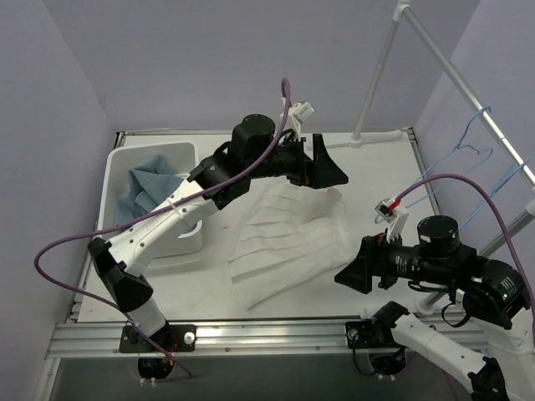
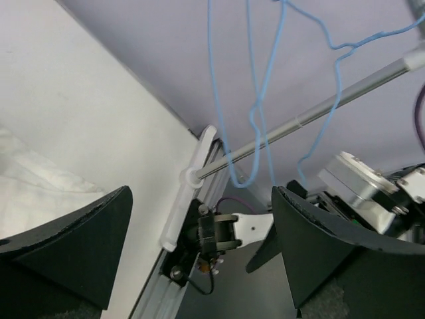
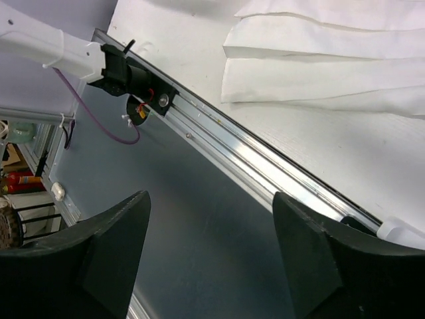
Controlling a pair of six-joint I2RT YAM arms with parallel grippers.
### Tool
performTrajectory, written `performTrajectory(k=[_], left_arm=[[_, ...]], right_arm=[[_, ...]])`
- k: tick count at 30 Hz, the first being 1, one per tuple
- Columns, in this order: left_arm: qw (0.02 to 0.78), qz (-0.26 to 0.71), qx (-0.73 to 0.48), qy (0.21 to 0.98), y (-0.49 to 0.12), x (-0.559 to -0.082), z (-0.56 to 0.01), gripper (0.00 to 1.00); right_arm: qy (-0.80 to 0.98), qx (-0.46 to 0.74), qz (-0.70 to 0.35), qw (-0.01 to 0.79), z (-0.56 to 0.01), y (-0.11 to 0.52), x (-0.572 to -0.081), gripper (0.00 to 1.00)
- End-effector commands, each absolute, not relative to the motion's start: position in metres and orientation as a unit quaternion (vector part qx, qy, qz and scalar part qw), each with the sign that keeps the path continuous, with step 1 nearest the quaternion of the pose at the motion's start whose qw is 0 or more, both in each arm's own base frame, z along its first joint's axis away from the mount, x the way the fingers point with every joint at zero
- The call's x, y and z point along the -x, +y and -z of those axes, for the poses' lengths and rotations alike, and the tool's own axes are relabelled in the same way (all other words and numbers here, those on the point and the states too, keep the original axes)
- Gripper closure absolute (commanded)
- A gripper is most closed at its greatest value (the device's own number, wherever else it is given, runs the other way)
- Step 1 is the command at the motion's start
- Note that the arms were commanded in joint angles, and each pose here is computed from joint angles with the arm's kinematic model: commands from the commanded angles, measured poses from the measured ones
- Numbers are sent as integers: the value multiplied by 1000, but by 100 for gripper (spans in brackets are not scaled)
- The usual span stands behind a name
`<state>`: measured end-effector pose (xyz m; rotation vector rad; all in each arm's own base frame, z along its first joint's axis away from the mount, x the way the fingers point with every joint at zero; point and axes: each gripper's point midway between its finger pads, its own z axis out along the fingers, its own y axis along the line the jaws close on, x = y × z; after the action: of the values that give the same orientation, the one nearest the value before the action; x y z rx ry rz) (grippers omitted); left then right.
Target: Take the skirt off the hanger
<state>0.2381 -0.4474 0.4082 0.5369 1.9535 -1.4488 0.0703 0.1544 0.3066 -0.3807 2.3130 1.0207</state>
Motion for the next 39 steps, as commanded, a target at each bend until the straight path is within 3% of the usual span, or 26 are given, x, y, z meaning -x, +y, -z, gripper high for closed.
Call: performTrajectory(k=[1,5,6,7,8,10,17,20,21,22,25,29,39], left_arm=[[405,601,-146,674,-417,-236,-470,6],[402,662,-156,613,-399,-213,-468,6],[413,638,-164,629,-396,-216,-457,6],[388,575,-175,699,-389,-208,-428,6],[442,495,-180,726,-377,-226,-414,6],[428,406,-194,784,-359,-221,-379,6],[349,270,-170,881,-318,-224,-265,6],[308,195,-162,917,-302,-227,-218,1],[295,174,-166,925,-298,-226,-206,2],[276,147,-175,934,-296,-227,-186,10],[244,77,-192,947,-288,-228,-145,11],[229,31,-204,951,-286,-237,-109,7],[195,41,-219,955,-308,-253,-50,3]], right_arm=[[858,141,-380,315,-318,159,-85,28],[864,148,-373,304,-310,166,-95,24],[865,148,-370,305,-309,167,-98,23],[866,149,-367,305,-309,167,-100,23],[866,151,-366,305,-309,170,-104,23],[864,152,-368,310,-314,171,-106,23],[859,148,-372,319,-320,175,-113,23],[860,139,-371,322,-318,174,-113,23],[861,137,-372,319,-316,174,-113,23],[860,134,-374,320,-317,174,-112,23],[860,131,-375,320,-316,172,-110,23],[862,125,-372,320,-315,169,-108,23],[862,102,-373,327,-316,161,-102,23]])
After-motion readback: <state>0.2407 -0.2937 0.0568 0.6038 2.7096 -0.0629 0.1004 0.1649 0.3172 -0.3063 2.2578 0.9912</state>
